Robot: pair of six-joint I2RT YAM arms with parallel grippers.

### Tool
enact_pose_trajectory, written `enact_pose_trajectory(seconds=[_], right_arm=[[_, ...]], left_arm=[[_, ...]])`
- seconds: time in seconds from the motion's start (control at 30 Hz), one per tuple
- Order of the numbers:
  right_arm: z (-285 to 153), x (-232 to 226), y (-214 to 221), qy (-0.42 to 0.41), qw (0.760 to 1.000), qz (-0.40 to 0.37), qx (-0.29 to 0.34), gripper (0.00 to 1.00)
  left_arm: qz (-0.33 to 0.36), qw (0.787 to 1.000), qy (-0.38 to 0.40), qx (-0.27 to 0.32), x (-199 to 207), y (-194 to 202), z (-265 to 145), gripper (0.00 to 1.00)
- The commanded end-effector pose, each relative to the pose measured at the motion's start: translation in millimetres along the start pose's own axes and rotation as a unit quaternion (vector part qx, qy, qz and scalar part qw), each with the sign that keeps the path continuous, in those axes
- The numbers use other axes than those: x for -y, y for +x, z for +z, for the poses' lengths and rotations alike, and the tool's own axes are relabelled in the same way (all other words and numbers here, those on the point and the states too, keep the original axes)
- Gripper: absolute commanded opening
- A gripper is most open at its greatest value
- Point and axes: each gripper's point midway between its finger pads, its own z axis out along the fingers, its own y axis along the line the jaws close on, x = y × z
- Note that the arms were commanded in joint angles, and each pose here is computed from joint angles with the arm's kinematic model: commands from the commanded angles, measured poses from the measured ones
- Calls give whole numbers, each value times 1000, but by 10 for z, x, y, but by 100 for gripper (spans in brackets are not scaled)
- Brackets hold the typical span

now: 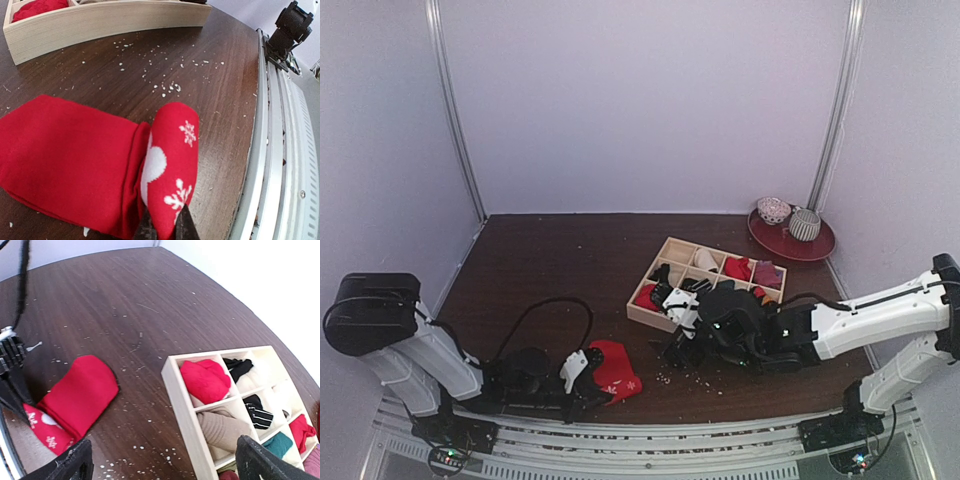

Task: Roll the socks
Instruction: Roll a pair of socks at the center of the board.

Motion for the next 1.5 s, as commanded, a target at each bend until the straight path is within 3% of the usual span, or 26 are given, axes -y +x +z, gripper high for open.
enact_pose_trajectory(seconds=[0.0,0.13,0.27,0.57,0.83,1.1,1.17,1.33,1.4,1.47], right_arm=[[7,47,-189,7,999,20,43,100],[66,-543,66,-136,989,-41,31,89],[103,-875,323,-208,973,-96,28,81],[448,-1178,491,-238,958,-162,9,78],[497,-1349,620,-268,946,-180,1,72],[607,-1458,790,-286,941,-180,-24,51],[613,-1447,739,-283,943,-174,-20,41],[555,-1499,673,-311,940,-136,-46,3],[553,-1488,704,-321,939,-96,-77,0],[566,-1469,829,-334,933,-44,-126,0]], left_arm=[[-20,997,-11,-75,-98,413,-20,0],[-21,997,-5,-77,-81,421,-20,0],[-24,997,-2,-80,-74,443,-32,0],[-25,996,6,-86,-54,481,-35,0],[-28,996,11,-88,-46,509,-74,0],[-27,995,19,-91,-27,517,-61,0],[-27,995,21,-93,-24,523,-47,0],[-24,996,14,-80,-41,447,-52,0],[-12,998,13,-54,-25,292,-95,17],[12,999,9,-36,-10,138,-138,24]])
